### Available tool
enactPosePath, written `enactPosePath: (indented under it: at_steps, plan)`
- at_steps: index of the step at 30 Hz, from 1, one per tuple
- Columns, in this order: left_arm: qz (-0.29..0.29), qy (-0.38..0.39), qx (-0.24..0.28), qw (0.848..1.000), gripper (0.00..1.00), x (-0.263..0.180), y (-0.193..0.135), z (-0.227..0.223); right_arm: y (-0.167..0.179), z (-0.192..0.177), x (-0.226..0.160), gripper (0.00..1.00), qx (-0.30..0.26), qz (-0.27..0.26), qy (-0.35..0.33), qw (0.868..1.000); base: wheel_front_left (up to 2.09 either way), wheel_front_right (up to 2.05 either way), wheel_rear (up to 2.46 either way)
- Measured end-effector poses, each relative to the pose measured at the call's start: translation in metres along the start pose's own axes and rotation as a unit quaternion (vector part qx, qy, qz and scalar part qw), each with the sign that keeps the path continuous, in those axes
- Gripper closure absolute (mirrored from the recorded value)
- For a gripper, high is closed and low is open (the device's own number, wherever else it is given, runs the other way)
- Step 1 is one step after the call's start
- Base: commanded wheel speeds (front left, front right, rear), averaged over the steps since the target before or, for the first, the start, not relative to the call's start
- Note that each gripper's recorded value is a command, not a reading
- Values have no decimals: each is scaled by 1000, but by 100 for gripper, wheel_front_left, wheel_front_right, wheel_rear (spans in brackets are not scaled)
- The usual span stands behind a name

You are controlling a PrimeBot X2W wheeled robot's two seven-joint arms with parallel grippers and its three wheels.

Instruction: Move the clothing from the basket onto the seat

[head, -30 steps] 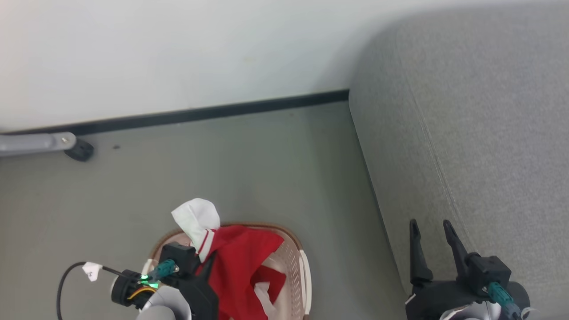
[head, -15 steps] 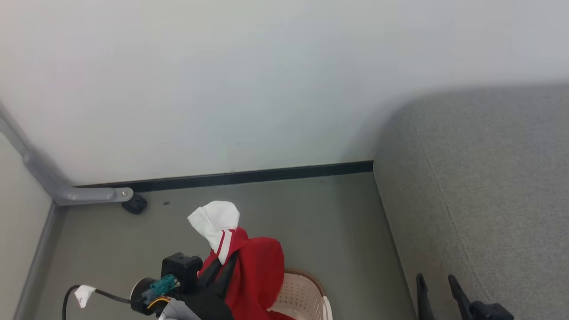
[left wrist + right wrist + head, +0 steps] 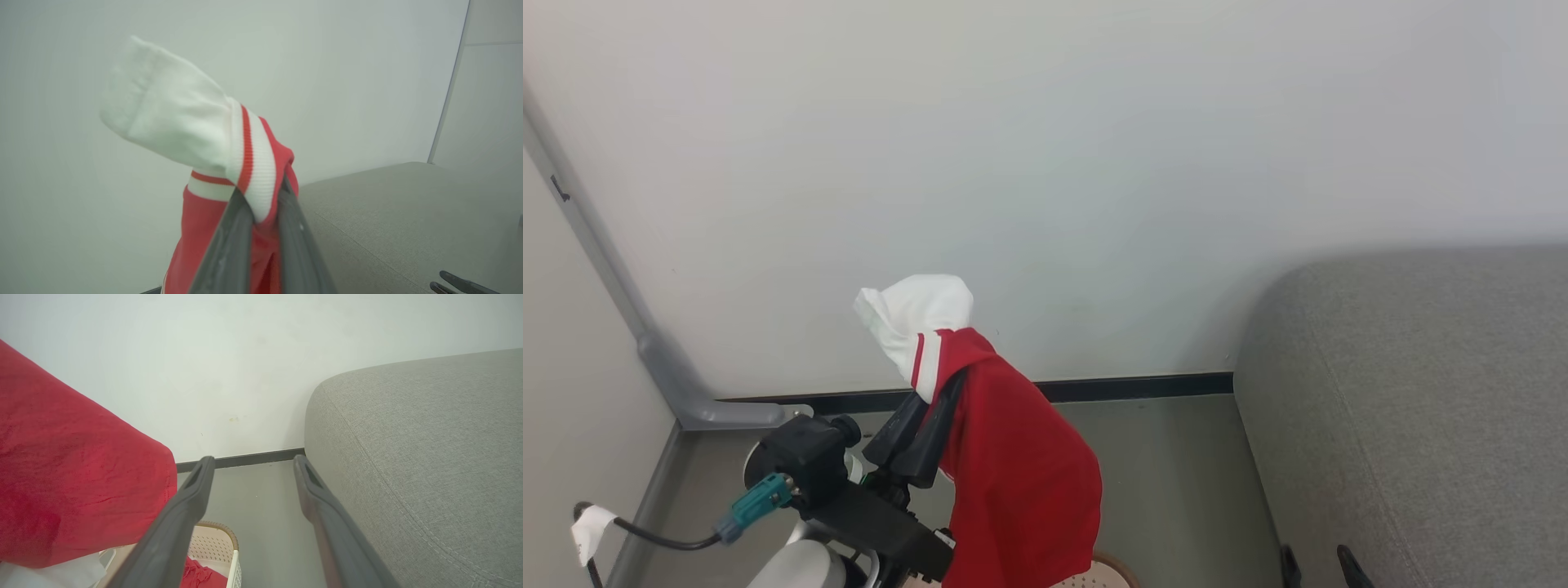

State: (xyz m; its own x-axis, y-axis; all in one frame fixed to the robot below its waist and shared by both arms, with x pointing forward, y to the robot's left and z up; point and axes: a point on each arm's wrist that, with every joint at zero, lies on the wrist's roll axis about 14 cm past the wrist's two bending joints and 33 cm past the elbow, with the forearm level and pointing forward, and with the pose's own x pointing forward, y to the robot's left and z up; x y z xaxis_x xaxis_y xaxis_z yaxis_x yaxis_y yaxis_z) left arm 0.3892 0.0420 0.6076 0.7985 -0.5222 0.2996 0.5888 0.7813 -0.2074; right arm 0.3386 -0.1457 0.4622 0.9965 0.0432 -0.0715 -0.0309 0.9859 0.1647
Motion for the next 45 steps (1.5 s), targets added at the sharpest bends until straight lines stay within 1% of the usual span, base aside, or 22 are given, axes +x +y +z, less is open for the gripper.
enactPosePath:
  at_steps: [6, 13, 20, 28, 32, 36, 45]
  plan:
    - [-29, -53, 7, 998, 100, 4, -17, 36, 10, 3, -1, 0, -3, 21, -6, 1000, 0, 0, 0]
    - [-54, -87, 6, 995, 100, 6, -34, 58, 12, 6, -2, 0, -2, 26, -10, 1000, 0, 0, 0]
    - [-93, -123, 1, 988, 100, 6, -60, 80, 17, 8, -2, 0, -10, 38, -15, 999, 0, 0, 0]
    - [-107, -127, 7, 986, 100, 8, -66, 81, 28, 20, -2, 0, -33, 68, -34, 997, 0, 0, 0]
    - [-110, -123, 5, 986, 100, 10, -67, 78, 26, 36, 0, 0, -40, 82, -58, 994, 0, 0, 0]
    - [-115, -118, 2, 986, 100, 11, -70, 74, 31, 56, 0, 0, -47, 106, -87, 989, 0, 0, 0]
    - [-126, -105, -4, 986, 100, 14, -75, 64, 55, 75, -9, 0, -78, 177, -116, 974, 0, 0, 0]
